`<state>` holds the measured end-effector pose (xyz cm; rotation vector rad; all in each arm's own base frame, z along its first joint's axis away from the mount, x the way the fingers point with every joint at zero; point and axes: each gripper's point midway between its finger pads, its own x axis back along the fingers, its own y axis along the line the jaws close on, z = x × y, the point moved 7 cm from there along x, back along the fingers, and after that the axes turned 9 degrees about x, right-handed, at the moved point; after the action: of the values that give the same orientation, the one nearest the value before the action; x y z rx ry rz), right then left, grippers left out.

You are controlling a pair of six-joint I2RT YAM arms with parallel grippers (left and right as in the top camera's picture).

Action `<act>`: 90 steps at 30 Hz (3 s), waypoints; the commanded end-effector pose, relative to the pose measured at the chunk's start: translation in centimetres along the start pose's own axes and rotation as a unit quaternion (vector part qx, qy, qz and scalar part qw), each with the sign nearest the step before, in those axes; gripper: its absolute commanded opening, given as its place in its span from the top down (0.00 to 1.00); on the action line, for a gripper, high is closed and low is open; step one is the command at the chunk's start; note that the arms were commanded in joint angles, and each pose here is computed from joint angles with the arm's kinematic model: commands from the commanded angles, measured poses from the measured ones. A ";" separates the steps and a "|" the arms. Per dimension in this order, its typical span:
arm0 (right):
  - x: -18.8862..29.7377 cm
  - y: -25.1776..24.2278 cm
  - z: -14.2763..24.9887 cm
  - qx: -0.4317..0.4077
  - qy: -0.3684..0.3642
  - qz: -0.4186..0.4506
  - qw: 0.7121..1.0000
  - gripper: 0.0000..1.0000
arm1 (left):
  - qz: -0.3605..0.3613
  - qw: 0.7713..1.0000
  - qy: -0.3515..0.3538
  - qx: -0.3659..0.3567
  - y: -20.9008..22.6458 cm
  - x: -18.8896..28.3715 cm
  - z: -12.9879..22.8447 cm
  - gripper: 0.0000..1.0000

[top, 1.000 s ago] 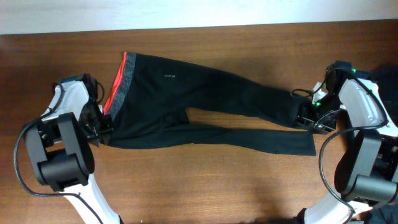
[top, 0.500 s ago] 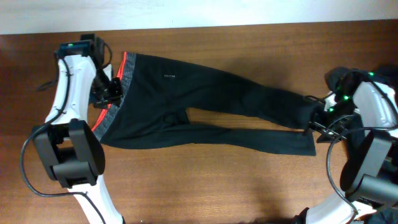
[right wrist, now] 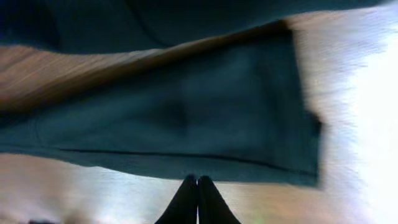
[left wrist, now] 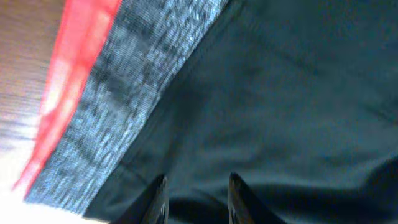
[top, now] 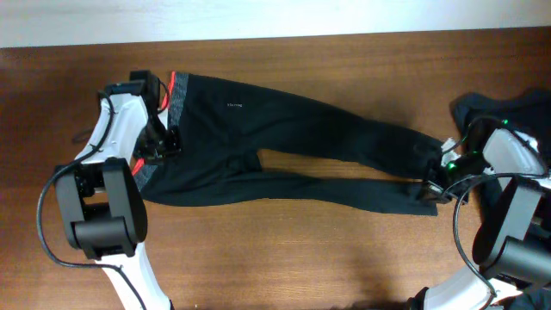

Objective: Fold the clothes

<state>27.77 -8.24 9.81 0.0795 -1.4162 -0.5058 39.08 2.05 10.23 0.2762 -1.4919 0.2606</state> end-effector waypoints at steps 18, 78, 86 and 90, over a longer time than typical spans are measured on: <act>-5.0 -1.3 0.4 -0.001 -0.013 0.077 0.997 0.96 | 0.010 0.998 0.056 0.004 0.1 -2.6 2.3 0.68; 0.0 -0.2 -3.8 0.071 -0.121 -0.047 0.989 0.96 | 0.055 0.998 0.017 0.003 -0.6 1.2 1.9 0.53; 4.7 2.0 -1.6 0.094 -0.070 -0.067 0.991 0.96 | 0.058 0.998 0.006 0.002 -0.7 1.2 1.5 0.52; 4.5 1.9 0.6 0.081 -0.011 -0.053 0.995 0.96 | 0.063 0.998 -0.005 0.002 -0.9 1.3 1.1 0.52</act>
<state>28.53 -8.40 13.85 0.2565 -1.4784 -0.5341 37.83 0.92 10.03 0.1984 -1.4676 0.3420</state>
